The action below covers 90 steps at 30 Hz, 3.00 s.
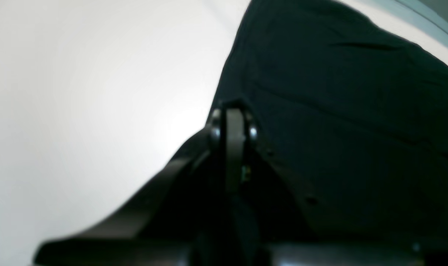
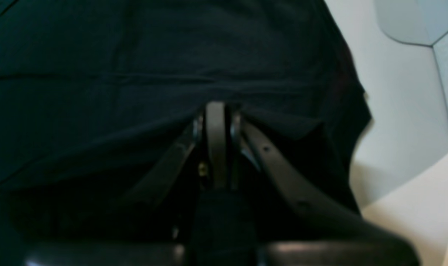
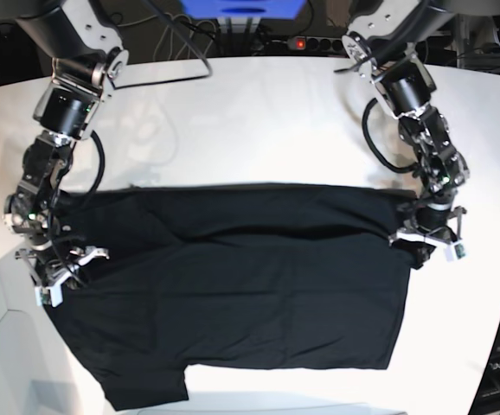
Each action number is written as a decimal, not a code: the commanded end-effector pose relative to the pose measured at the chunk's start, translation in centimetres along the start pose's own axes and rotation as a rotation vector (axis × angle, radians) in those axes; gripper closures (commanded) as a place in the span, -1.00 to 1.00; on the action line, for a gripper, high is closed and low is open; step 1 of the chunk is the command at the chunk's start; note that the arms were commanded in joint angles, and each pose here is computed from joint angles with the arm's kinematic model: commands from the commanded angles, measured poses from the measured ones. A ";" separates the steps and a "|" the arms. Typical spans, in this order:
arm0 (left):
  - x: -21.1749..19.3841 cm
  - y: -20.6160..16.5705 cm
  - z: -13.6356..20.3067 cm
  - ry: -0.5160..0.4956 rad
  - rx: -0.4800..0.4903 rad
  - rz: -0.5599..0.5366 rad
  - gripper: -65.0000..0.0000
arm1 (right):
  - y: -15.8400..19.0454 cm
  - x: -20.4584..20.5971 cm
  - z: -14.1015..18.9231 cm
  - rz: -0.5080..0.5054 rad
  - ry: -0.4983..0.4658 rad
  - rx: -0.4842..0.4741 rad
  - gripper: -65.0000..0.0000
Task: Fold the T-shirt properly
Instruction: 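Carry the shoulder edge over the shirt toward the hem, then drag the held shoulder edge back toward the robot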
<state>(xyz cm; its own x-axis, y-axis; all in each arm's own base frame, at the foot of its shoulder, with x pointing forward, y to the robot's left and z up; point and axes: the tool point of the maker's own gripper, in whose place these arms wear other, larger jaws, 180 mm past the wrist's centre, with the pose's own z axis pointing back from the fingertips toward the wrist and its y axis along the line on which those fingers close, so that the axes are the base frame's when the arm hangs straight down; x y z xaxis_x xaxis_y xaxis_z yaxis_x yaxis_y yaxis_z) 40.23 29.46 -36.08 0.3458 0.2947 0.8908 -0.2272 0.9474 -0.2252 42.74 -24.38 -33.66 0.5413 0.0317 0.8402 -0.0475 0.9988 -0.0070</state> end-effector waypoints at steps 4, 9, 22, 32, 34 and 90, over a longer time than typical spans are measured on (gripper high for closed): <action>3.5 -0.6 -0.5 -0.091 -0.020 -0.001 0.99 | -0.9 3.6 0.4 -0.005 -0.112 -0.022 1.00; 4.2 -0.8 -0.5 -0.106 -0.022 -0.004 0.99 | -0.9 3.4 0.4 -0.007 -0.111 -0.023 1.00; 6.0 -1.6 -1.2 -0.137 -0.039 0.008 0.99 | -1.1 3.6 0.5 -0.013 -0.118 -0.028 1.00; 3.5 -0.4 -2.1 -0.063 -0.025 0.028 0.98 | -1.0 3.4 0.4 -0.009 -0.114 -0.025 1.00; 3.2 0.3 -2.1 -0.048 -0.016 0.026 0.98 | -0.9 3.5 0.4 -0.008 -0.114 -0.024 1.00; -6.1 3.3 4.1 0.078 0.065 0.039 -0.01 | -4.5 -0.6 8.4 0.053 -0.130 -0.188 -0.03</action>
<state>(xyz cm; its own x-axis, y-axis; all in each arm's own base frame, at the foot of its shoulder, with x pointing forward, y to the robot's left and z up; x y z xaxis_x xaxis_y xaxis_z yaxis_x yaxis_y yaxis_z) 33.49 30.19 -41.10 0.4056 0.3499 0.8445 -0.3076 0.9222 -0.2344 34.83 -28.56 -31.53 0.4852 0.0823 0.8705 0.0727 0.9883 -0.1340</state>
